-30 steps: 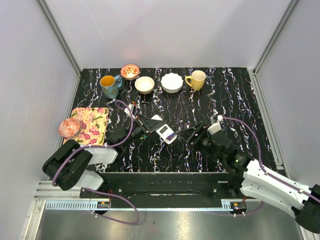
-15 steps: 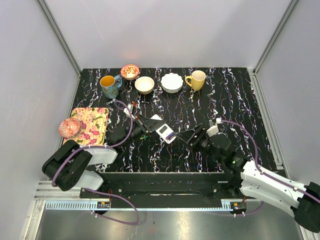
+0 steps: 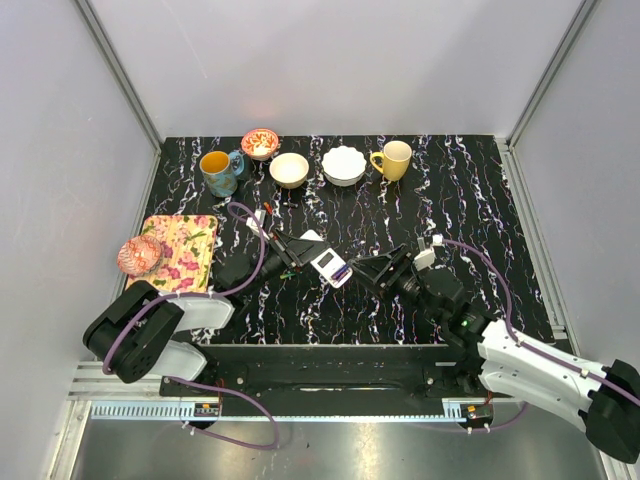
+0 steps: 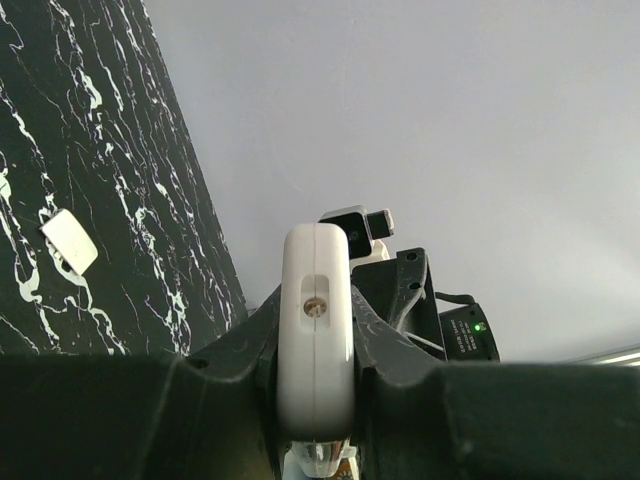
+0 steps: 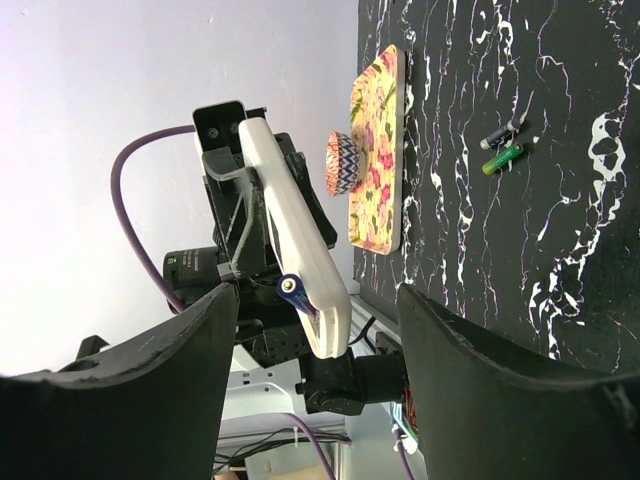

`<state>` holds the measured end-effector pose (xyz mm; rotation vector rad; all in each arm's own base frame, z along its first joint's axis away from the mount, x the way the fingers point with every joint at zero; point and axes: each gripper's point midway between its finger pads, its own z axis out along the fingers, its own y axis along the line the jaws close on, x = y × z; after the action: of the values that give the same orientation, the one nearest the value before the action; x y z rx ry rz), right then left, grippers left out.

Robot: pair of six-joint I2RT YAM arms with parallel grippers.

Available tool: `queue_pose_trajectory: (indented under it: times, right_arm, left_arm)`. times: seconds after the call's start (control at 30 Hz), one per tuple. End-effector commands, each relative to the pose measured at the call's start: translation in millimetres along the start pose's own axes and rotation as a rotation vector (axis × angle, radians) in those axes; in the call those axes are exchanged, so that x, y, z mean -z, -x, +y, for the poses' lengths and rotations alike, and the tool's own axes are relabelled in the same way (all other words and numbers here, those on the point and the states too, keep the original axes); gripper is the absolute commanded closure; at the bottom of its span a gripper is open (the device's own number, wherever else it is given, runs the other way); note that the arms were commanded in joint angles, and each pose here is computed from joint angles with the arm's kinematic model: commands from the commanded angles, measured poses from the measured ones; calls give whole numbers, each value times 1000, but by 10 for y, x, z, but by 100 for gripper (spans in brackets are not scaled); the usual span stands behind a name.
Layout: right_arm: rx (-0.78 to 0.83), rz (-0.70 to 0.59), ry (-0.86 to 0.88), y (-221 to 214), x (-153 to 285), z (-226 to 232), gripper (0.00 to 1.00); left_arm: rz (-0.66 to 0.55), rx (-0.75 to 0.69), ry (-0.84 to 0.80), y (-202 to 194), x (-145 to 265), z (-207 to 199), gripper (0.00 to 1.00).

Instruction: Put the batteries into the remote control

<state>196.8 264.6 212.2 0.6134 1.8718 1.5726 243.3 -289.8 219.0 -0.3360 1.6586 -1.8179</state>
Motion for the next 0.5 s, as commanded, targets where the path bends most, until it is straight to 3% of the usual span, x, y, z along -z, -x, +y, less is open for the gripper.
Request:
queue_pose_trajectory:
  times: [0.0, 0.47]
  right_arm:
    - [-23, -19, 59, 65, 2, 149, 30]
    - [-59, 29, 36, -24, -96, 60, 34]
  left_arm:
    - [-109, -136, -412, 191, 192, -1020, 100]
    - [-119, -140, -424, 212, 194, -1069, 100]
